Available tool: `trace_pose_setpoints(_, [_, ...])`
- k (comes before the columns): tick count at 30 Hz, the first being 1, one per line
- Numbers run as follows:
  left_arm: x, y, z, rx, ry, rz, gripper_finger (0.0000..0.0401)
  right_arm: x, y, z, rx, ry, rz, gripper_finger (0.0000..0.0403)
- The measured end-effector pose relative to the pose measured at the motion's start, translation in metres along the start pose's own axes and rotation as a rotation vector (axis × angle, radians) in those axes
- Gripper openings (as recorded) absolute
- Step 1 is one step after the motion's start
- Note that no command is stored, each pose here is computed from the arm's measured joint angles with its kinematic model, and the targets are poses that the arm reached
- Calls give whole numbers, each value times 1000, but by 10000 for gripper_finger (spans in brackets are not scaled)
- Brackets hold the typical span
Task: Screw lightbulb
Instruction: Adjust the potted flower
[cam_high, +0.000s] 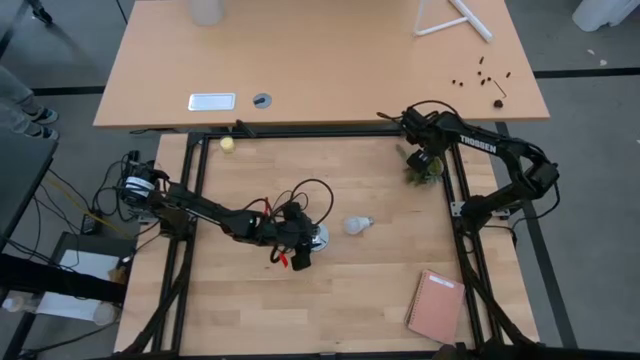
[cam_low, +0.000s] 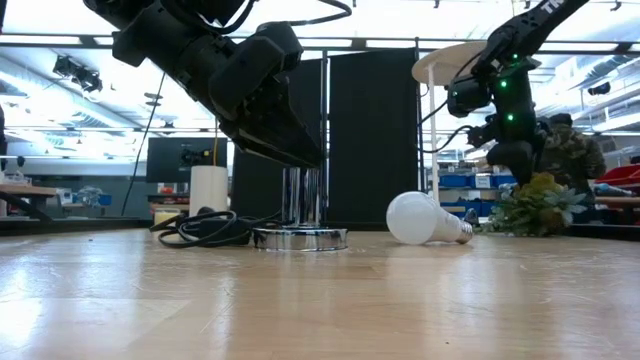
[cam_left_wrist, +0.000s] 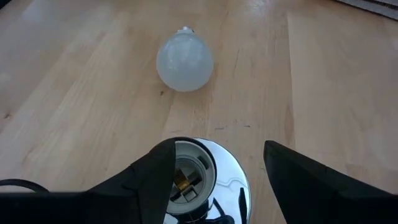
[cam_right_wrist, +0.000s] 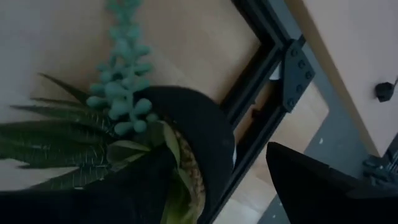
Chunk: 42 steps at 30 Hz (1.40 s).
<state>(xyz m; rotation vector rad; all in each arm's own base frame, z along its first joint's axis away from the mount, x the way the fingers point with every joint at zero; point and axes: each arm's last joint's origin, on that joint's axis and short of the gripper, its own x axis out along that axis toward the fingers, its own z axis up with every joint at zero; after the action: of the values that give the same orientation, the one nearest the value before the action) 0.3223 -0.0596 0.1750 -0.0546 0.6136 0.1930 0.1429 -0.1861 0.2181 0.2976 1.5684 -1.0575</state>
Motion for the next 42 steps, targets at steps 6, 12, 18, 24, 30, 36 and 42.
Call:
trace_pose_setpoints(6, [0,0,0,0,3,1,249,0,0,4,50,-37,-4,246])
trace_pose_setpoints(12, [0,0,0,0,5,1,249,-12,0,0,55,-95,-1,243])
trace_pose_setpoints(18, [0,0,-1,-4,5,1,249,-30,5,-10,91,-152,45,243])
trace_pose_setpoints(24, [0,0,0,-5,5,1,249,-39,23,-31,75,5,232,242])
trace_pose_setpoints(30, [0,-1,0,-4,5,-4,249,-45,30,-42,85,37,40,242])
trace_pose_setpoints(36, [-1,-2,-1,-2,7,-11,249,-43,25,-31,226,-67,-19,241])
trace_pose_setpoints(42, [-2,-5,-2,-14,7,-20,249,-38,9,-31,366,-77,-189,229])
